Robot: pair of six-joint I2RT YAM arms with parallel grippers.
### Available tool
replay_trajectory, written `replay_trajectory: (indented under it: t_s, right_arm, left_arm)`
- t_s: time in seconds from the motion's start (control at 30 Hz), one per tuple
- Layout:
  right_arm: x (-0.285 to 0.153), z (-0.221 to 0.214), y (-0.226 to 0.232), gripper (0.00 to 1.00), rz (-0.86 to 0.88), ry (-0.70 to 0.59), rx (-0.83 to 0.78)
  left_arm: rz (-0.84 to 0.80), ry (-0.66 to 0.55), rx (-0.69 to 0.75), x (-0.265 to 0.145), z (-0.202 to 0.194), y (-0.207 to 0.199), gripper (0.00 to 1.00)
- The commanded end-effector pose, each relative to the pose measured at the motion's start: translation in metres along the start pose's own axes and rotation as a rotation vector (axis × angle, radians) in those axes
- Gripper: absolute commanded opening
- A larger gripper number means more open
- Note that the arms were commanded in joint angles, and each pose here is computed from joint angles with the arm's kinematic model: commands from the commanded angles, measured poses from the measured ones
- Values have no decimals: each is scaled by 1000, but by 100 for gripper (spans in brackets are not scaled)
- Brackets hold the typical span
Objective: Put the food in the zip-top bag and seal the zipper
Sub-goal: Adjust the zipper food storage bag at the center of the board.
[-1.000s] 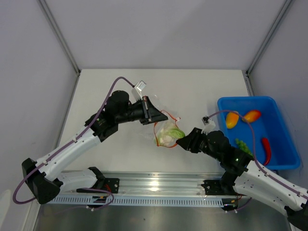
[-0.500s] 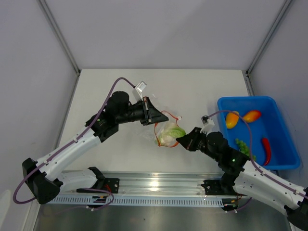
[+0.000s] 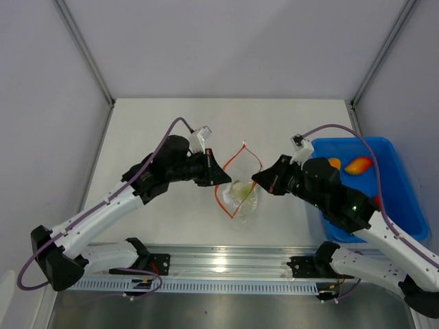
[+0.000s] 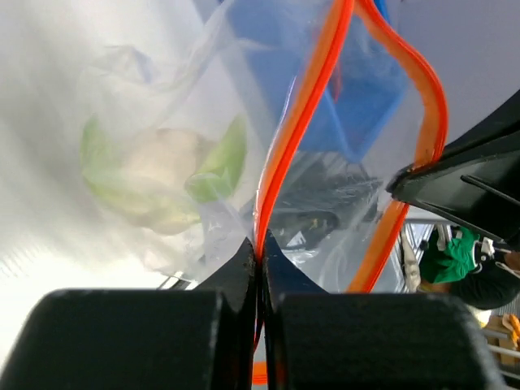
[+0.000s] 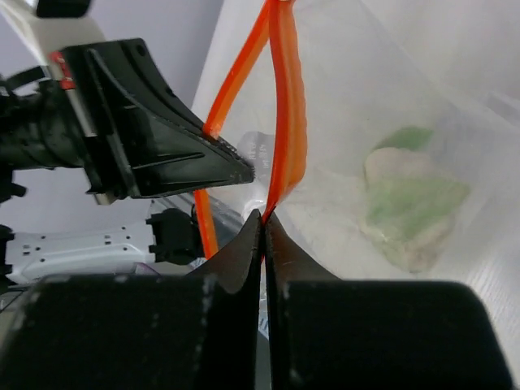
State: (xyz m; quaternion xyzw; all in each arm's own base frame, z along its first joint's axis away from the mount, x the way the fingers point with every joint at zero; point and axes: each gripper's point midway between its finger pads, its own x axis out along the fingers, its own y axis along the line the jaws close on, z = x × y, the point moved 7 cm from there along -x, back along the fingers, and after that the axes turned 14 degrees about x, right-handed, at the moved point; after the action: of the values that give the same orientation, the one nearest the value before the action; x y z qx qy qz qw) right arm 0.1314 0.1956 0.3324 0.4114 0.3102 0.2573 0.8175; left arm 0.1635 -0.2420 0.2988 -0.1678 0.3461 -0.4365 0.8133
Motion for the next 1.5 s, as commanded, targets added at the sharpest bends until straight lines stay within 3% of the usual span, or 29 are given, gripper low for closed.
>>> replay_trajectory:
  t_s: [0.0,0.13,0.33,0.47,0.7,0.83,0.97,1.13,1.27,1.47]
  right_arm:
    - [13,-15,-21,0,-126,113,-60]
    - [25,-17,-33,0,-205,121,-96]
    - [15,-6,-16,0,-119,74,-119]
    - [13,0,-18,2,-138,59,-152]
    - [14,8,-15,67,-189,70,-189]
    - [5,22,-5,78,-197,43,-228]
    - [-11,59,14,82,-230,-104,-228]
    - [-15,118,-2,84,-369,-291,-168]
    - [-18,176,-63,84,-621,-476,12]
    - [-38,207,-154,81,-901,-755,272]
  left_arm:
    - [8,-27,81,-11,1,-3,1]
    - [-3,4,69,-8,-4,-3,1]
    - [0,-75,97,-26,6,-12,1]
    - [32,-31,99,-18,3,-4,0]
    - [46,-52,89,-15,1,2,1]
    - [87,-65,80,-16,2,10,1]
    - [96,-80,71,-16,1,13,1]
    - [77,-80,64,-16,0,12,1]
    - [68,-77,63,-18,-3,12,1]
    - [62,-65,59,-21,-11,14,1]
